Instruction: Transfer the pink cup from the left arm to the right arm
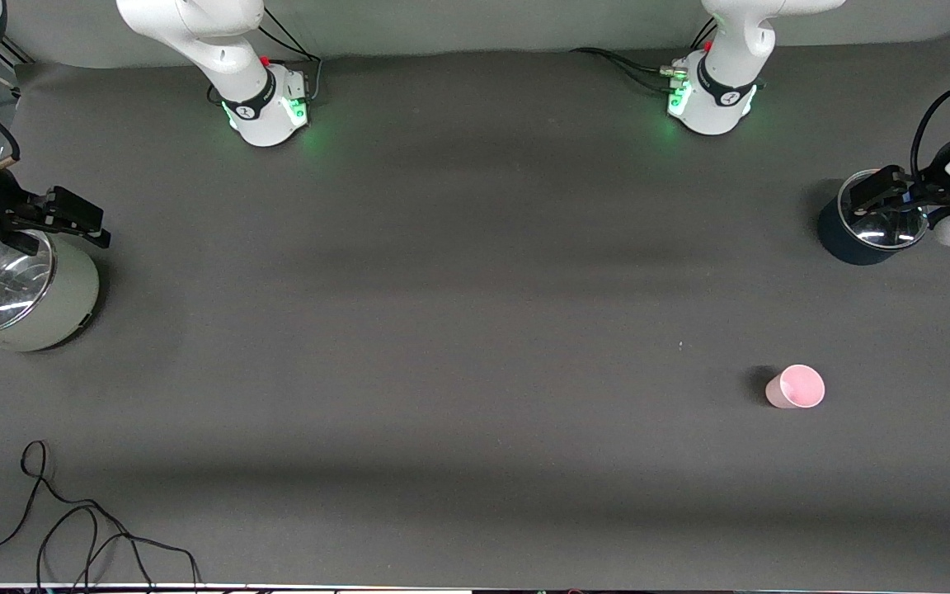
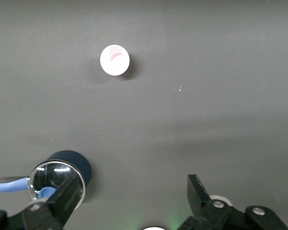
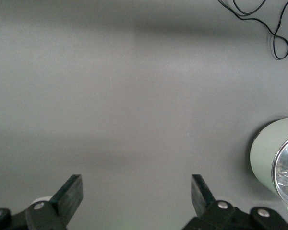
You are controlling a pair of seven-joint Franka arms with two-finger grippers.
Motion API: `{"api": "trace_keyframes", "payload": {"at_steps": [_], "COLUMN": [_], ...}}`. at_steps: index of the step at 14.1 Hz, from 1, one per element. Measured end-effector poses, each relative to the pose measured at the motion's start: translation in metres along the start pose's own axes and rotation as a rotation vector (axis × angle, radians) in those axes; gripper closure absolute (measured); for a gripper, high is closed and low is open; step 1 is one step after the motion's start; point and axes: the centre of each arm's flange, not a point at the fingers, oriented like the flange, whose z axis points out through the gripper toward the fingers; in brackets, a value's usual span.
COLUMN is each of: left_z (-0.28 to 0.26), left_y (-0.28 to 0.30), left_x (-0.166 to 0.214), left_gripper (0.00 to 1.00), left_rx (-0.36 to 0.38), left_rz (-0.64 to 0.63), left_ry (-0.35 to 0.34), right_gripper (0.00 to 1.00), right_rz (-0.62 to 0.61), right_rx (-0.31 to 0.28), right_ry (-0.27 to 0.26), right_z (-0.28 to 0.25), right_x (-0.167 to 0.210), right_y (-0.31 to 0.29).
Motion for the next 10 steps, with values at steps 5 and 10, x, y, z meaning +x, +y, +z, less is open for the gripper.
{"api": "trace_keyframes", "payload": {"at_steps": [5,10], "left_z": [-0.008,0.0], "left_y": [-0.005,-0.046], "left_x": [0.009,0.025], "left_gripper": [0.0,0.0], "left_rx": [0.002,-0.05], "left_rz": [0.136,0.407], "left_ry": [0.025,0.055], "right_gripper": [0.0,0.0], "right_rz": [0.0,0.001], "right_rx": [0.0,0.0], "right_ry": [-0.015,-0.016], "right_z": [0.001,0.001], "right_x": [-0.002,-0.002], "right_y": [0.0,0.001]}}
